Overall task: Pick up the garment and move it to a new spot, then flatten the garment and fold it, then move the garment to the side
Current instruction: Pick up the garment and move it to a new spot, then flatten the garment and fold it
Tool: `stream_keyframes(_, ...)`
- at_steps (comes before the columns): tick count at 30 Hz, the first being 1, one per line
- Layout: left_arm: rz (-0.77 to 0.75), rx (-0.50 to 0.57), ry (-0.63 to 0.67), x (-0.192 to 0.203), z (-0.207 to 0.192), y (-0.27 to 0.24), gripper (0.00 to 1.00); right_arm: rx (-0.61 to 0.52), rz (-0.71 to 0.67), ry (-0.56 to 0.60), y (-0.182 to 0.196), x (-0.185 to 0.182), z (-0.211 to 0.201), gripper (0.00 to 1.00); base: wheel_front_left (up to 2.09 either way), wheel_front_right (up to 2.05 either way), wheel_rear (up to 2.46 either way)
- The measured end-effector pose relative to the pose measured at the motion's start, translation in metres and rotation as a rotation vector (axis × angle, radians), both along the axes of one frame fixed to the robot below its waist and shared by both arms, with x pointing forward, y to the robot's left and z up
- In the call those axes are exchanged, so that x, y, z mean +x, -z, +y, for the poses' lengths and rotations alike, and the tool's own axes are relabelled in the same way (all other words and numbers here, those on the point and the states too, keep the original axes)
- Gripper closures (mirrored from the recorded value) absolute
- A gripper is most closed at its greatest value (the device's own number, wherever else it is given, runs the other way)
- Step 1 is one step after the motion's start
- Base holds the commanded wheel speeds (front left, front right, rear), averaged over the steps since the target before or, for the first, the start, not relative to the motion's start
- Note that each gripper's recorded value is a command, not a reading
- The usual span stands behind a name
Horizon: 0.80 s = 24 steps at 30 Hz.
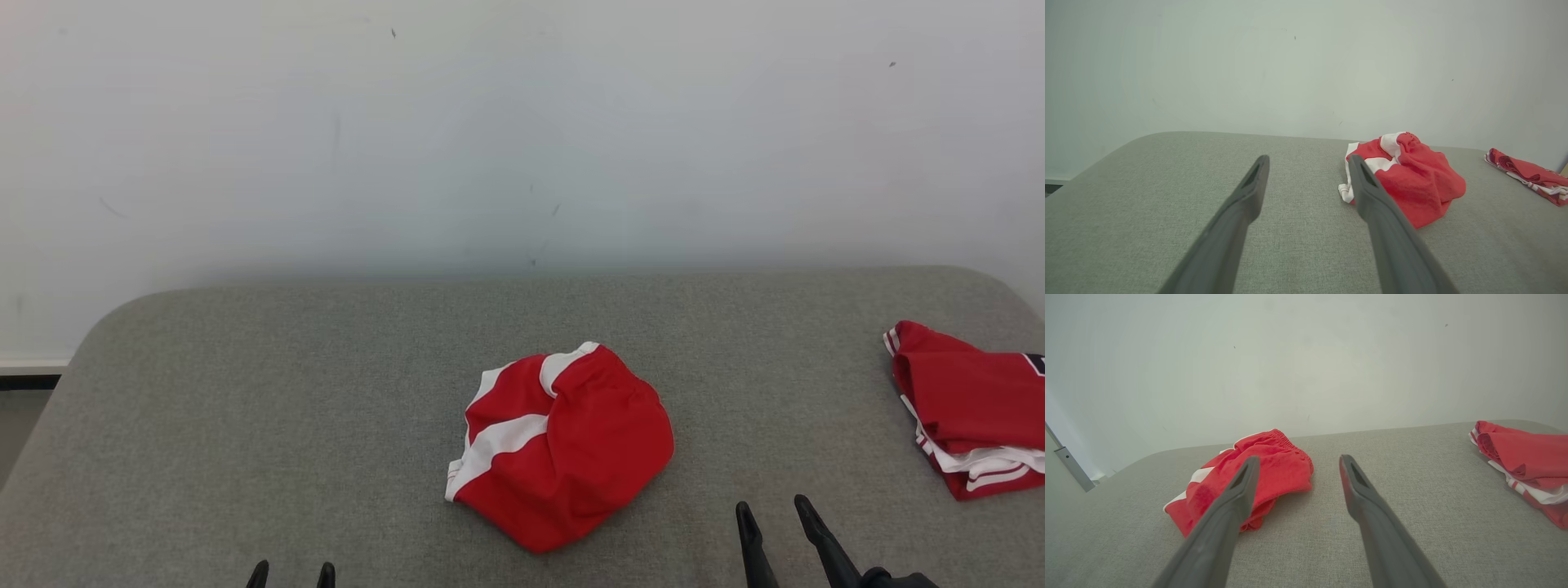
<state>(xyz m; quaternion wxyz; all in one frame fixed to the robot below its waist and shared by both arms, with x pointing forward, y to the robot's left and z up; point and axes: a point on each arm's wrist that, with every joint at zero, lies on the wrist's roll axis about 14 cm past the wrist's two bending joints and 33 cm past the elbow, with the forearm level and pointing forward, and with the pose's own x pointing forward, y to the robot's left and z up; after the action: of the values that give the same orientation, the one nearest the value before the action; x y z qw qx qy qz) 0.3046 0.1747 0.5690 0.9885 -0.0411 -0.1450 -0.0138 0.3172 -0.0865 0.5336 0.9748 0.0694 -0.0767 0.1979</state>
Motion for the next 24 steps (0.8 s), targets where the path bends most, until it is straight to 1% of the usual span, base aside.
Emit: stream_keyframes(24, -0.010, -0.008, 0.015, 0.0033, -0.0056, -0.0032, 0.00, 0.002, 0.014, 0.020, 0.0047, -0.0045, -0.0064, 0.00, 0.00, 0.00, 0.00)
